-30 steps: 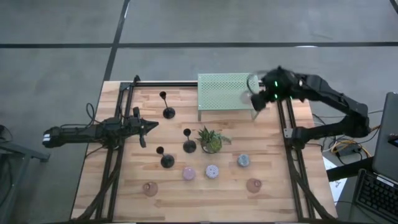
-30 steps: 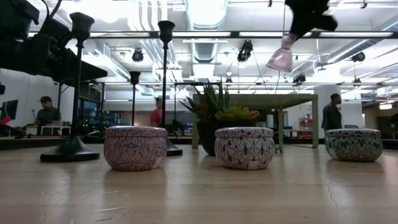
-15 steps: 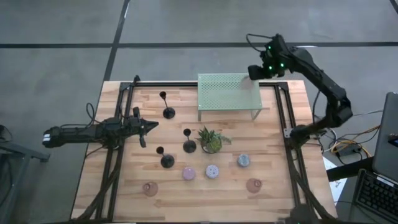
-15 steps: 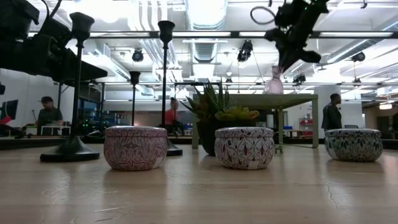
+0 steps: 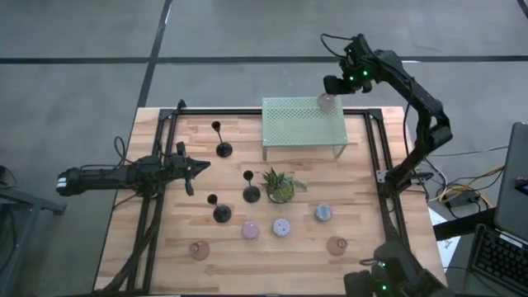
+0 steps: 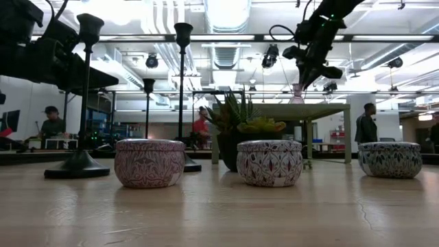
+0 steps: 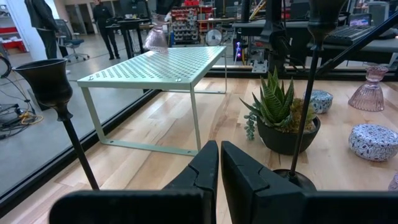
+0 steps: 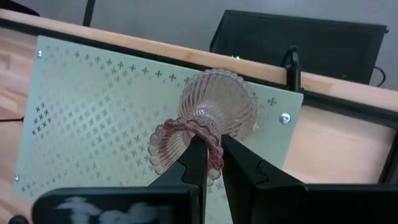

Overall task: Pick & Place candle stick holders
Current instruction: Put the top glass candle holder on the shelf

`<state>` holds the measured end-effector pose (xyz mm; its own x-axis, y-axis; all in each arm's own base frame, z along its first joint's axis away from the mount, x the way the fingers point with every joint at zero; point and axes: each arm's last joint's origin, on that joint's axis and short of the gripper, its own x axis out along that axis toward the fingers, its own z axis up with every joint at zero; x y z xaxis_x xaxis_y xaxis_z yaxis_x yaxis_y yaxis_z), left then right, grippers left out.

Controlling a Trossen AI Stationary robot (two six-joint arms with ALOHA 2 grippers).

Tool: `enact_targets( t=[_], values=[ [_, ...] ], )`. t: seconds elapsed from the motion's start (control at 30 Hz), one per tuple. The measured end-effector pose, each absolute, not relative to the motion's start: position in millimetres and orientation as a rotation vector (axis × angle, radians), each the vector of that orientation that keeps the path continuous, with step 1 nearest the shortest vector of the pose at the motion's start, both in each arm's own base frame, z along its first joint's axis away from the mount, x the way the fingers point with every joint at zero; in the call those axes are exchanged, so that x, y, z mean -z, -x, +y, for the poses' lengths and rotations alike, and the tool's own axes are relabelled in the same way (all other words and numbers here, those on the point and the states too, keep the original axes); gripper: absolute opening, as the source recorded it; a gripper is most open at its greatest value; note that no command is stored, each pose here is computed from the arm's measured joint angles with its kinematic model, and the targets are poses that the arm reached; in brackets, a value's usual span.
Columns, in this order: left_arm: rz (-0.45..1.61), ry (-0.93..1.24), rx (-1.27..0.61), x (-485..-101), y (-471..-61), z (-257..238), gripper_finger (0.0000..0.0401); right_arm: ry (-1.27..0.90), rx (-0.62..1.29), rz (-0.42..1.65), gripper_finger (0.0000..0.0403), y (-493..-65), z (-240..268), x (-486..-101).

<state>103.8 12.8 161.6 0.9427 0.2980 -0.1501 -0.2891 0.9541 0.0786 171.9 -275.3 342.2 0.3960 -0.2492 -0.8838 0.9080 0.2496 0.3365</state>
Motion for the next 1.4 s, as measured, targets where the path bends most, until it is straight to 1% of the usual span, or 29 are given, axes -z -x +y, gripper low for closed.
enact_targets(
  t=[0.27,0.9,1.03,1.4],
  values=[
    [0.162,-0.056,-0.299,-161.6,-103.8,12.8,0.0023,-1.080,0.930,0.926,0.0028,-171.4,-281.7,-349.1],
    [0.162,-0.056,-0.299,-161.6,-103.8,12.8,0.0023,-1.051,0.896,0.955,0.0031,-173.1,-283.7,-344.3],
    [0.161,-0.056,-0.299,-161.6,-103.8,12.8,0.0023,-1.027,0.890,0.962,0.0050,-173.1,-284.2,-344.0],
    [0.161,-0.056,-0.299,-161.6,-103.8,12.8,0.0023,-1.007,0.885,0.957,0.0141,-172.3,-282.7,-346.6]
  ],
)
